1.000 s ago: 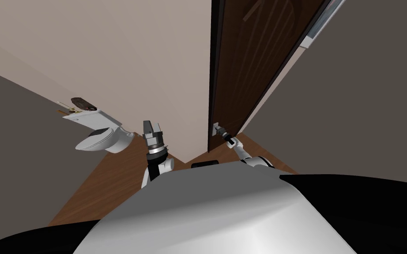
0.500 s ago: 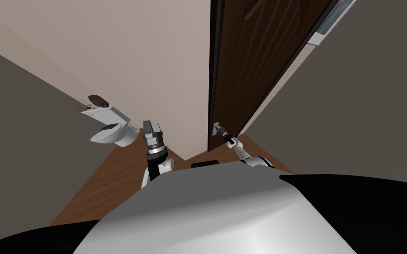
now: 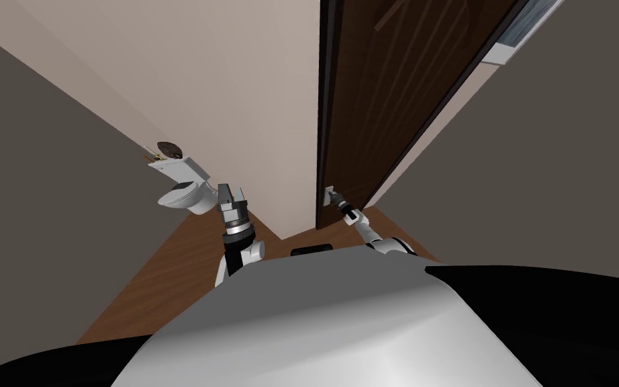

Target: Pull the door open

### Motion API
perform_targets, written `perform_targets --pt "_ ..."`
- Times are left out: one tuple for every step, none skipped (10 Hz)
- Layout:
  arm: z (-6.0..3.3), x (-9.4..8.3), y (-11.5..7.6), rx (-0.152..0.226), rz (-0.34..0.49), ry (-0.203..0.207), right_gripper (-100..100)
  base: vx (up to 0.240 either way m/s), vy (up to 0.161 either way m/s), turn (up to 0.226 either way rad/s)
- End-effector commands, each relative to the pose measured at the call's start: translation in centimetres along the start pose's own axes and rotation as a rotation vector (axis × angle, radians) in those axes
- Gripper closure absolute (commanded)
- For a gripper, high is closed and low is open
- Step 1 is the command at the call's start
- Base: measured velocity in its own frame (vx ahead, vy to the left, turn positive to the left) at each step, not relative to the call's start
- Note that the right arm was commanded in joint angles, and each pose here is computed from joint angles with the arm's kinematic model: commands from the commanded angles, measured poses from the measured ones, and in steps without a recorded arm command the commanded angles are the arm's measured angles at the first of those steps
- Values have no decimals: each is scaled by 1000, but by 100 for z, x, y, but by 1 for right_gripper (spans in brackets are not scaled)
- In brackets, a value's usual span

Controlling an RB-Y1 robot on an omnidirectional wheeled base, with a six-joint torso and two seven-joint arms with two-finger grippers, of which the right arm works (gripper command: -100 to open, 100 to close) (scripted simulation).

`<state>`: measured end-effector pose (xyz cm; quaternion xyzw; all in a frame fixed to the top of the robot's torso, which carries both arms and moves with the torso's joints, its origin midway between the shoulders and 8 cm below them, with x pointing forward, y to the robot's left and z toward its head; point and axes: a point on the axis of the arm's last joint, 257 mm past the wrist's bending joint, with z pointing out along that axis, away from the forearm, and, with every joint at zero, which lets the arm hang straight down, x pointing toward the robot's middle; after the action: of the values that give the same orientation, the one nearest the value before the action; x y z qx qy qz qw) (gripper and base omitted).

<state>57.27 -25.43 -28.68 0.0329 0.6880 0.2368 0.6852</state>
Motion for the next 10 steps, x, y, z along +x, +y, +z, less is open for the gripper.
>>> perform_targets --pt "11 -28 5 1 48 -10 100 -51 -56 68" --pt "15 -51 -10 8 104 -20 100 -54 -48 91" --pt "19 -74 -25 14 149 -30 100 -60 -55 138" --pt "19 -74 -25 14 159 -30 100 -50 -42 60" --pt "23 -97 -41 20 217 -41 100 -60 -46 88" --pt "27 -122 -60 27 267 -53 100 -80 -71 147" --pt "27 -122 -60 27 278 -53 100 -52 -60 75" --pt "31 -146 -79 33 337 -65 100 -38 -47 106" --pt "34 -170 -98 39 385 -77 100 -52 -51 137" --pt "34 -170 -98 38 400 -78 100 -48 -44 57"
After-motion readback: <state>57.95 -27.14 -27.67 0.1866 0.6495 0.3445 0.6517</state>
